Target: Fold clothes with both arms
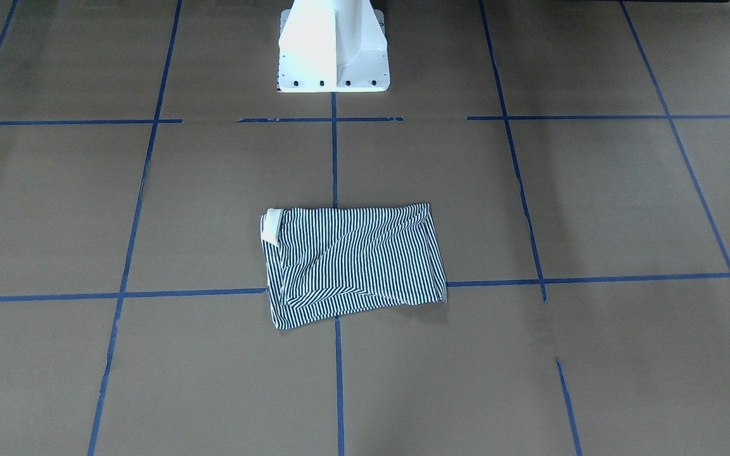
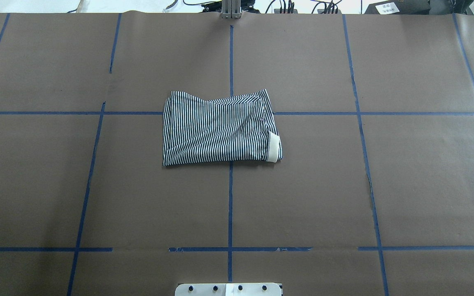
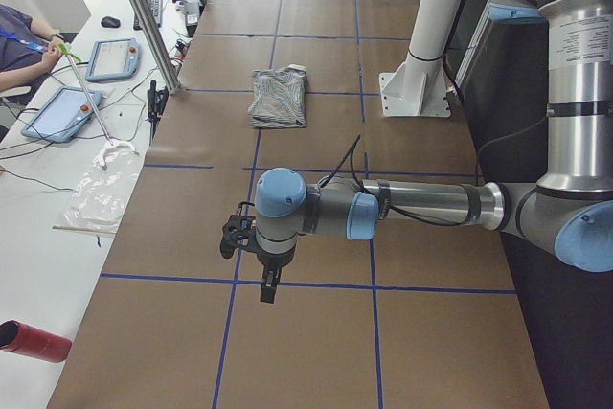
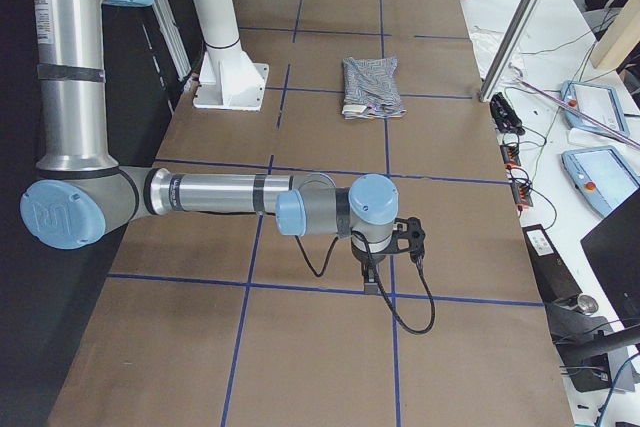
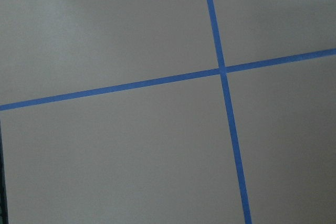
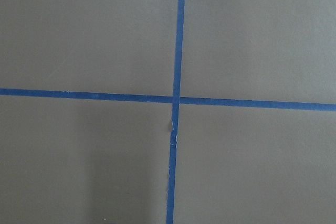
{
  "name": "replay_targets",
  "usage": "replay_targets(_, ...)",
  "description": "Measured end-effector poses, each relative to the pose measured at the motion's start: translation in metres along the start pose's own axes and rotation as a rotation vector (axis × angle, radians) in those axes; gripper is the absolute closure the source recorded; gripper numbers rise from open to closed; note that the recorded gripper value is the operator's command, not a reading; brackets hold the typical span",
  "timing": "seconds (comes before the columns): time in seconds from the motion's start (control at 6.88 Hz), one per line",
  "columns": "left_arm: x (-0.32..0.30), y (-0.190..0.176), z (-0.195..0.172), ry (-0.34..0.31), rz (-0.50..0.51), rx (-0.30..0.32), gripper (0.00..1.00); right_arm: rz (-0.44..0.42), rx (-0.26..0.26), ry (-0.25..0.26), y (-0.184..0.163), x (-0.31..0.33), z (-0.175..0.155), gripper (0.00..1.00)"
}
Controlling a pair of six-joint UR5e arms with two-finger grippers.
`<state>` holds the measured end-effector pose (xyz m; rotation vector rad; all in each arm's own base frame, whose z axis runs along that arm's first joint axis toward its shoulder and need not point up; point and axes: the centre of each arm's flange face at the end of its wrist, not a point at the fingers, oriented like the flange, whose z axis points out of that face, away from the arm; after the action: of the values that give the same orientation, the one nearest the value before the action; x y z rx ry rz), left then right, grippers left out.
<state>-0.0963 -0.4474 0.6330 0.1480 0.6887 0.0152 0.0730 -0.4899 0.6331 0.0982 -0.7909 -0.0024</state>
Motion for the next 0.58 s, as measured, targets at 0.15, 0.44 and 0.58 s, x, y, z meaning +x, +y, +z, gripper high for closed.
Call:
replay_targets(0.15, 0.0002, 0.0001, 0.0002, 0.002, -0.022, -0.001, 0.00, 0.000, -0.001, -0.001, 0.0000, -0.0002, 0.0006, 0.00)
replay_targets(0.44, 0.0004, 0.0002, 0.0003, 0.004, -0.066, -0.001, 0.00, 0.000, -0.003, -0.002, 0.0001, -0.0004, 0.0010, 0.00)
replay_targets(0.58, 0.0004, 0.0002, 0.0003, 0.005, -0.085, -0.001, 0.00, 0.001, -0.003, -0.004, 0.0001, -0.0005, 0.0012, 0.00)
